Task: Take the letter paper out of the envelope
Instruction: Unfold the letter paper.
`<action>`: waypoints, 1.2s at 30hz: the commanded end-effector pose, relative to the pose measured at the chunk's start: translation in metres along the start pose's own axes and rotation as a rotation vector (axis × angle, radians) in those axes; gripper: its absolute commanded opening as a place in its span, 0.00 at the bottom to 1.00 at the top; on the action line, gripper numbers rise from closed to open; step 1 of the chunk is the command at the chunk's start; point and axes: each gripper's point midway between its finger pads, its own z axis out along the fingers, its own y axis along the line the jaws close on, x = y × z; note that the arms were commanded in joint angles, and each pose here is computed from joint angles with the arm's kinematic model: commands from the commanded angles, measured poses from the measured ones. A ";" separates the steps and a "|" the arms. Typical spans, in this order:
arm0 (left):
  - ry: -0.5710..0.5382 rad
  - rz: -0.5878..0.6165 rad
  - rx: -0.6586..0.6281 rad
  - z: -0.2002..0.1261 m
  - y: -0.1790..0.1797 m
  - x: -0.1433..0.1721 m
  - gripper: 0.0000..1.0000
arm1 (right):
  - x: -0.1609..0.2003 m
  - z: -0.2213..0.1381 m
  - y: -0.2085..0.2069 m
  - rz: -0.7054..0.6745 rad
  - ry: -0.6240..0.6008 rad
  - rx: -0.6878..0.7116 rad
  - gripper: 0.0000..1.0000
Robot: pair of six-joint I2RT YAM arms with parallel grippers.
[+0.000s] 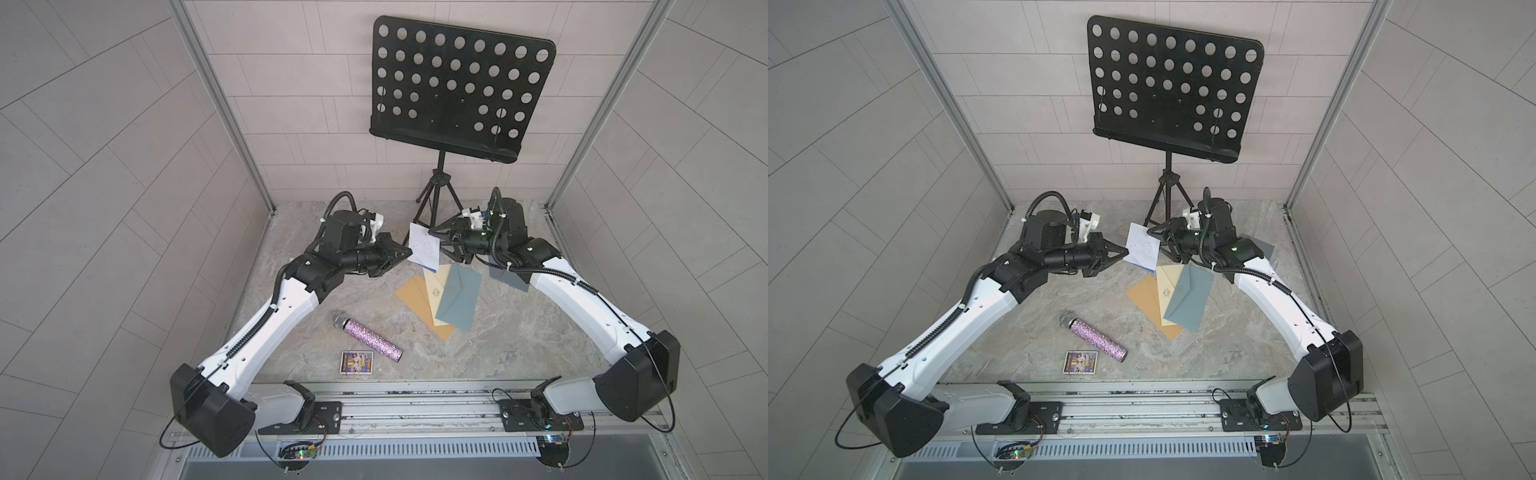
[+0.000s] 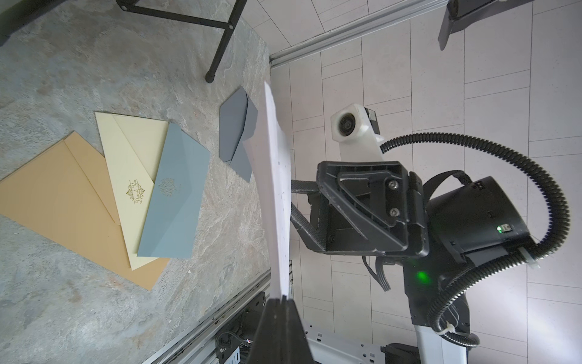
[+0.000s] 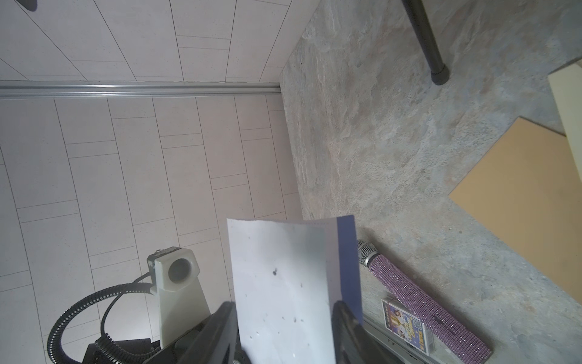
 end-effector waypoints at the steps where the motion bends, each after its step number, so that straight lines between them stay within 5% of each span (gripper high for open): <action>1: 0.000 0.001 0.006 0.003 0.001 0.001 0.00 | 0.009 -0.008 0.018 0.000 0.009 -0.045 0.50; 28: -0.013 -0.054 0.084 0.005 -0.013 -0.001 0.00 | 0.033 -0.004 0.029 -0.013 0.063 -0.123 0.35; 36: -0.016 -0.054 0.107 0.009 -0.020 -0.002 0.00 | 0.040 0.001 0.016 -0.070 0.076 -0.033 0.26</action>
